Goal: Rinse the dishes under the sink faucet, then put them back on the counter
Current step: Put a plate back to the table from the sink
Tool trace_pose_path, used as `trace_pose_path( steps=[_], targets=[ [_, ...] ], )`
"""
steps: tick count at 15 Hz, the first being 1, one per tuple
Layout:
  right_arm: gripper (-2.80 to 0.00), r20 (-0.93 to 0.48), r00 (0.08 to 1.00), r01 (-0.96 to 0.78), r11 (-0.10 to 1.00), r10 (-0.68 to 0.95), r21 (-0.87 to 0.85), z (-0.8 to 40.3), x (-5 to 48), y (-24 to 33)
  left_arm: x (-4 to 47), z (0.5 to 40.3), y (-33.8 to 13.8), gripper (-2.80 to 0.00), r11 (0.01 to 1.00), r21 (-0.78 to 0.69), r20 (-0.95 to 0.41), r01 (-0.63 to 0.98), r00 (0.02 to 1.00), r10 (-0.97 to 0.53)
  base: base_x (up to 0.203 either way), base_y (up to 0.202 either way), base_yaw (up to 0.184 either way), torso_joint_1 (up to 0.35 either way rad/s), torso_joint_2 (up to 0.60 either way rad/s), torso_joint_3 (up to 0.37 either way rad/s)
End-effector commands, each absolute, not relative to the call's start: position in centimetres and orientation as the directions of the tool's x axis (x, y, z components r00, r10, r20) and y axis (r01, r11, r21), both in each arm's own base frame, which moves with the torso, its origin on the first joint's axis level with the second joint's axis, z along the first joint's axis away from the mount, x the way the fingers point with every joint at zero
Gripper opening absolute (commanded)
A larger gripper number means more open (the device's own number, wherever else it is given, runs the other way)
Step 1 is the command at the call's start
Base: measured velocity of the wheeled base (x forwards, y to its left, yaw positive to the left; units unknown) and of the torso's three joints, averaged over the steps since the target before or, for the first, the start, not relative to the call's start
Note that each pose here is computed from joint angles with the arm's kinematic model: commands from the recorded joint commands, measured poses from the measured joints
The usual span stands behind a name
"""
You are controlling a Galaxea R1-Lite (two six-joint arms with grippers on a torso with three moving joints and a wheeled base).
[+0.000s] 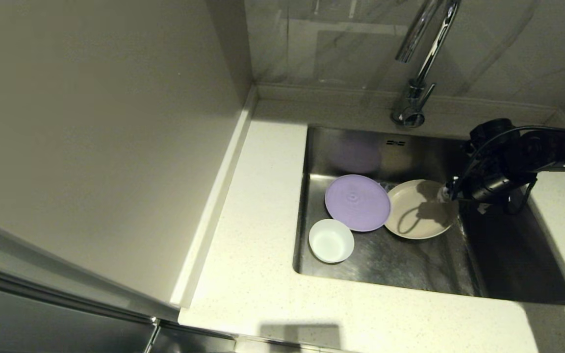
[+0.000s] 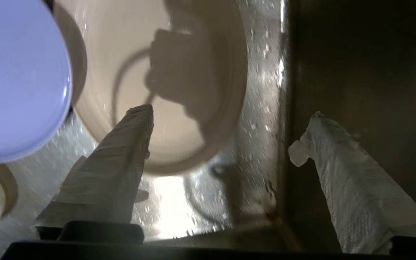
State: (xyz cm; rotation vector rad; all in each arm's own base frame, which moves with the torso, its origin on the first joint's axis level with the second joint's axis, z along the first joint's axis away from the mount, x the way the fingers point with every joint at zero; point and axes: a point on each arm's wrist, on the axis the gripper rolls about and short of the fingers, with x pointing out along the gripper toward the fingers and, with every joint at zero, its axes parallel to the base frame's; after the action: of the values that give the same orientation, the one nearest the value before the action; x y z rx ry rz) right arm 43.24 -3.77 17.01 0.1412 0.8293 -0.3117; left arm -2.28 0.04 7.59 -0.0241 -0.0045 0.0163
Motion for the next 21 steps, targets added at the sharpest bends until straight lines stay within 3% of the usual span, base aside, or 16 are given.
trace_pose_path(
  steps=[1,10,11,21],
  targets=[
    [0.00,-0.759,0.611,0.345,0.939,-0.225,0.000,15.3,44.4,-4.8,-2.3,7.6,0.0,-2.80,1.000,-0.025,0.008,-0.017,1.000,0.017,0.000,0.000,0.000,0.000,0.00,0.000],
    [0.00,-0.809,0.561,0.353,0.935,-0.173,0.045,12.4,44.8,-7.5,-2.3,7.6,0.0,-2.80,1.000,-0.025,0.008,-0.017,1.000,0.017,0.000,0.000,0.000,0.000,0.00,0.000],
    [-2.80,-0.810,0.561,0.350,0.935,-0.169,0.047,12.5,44.7,-7.5,-2.3,7.6,0.0,-2.80,1.000,-0.025,0.008,-0.017,1.000,0.017,0.000,0.000,0.000,0.000,0.00,0.000],
    [-2.80,-0.806,0.575,0.299,0.953,-0.137,0.051,14.1,43.2,-7.1,-2.3,7.6,0.0,-2.80,1.000,-0.025,0.008,-0.017,1.000,0.017,0.000,0.000,0.000,0.000,0.00,0.000]
  ],
)
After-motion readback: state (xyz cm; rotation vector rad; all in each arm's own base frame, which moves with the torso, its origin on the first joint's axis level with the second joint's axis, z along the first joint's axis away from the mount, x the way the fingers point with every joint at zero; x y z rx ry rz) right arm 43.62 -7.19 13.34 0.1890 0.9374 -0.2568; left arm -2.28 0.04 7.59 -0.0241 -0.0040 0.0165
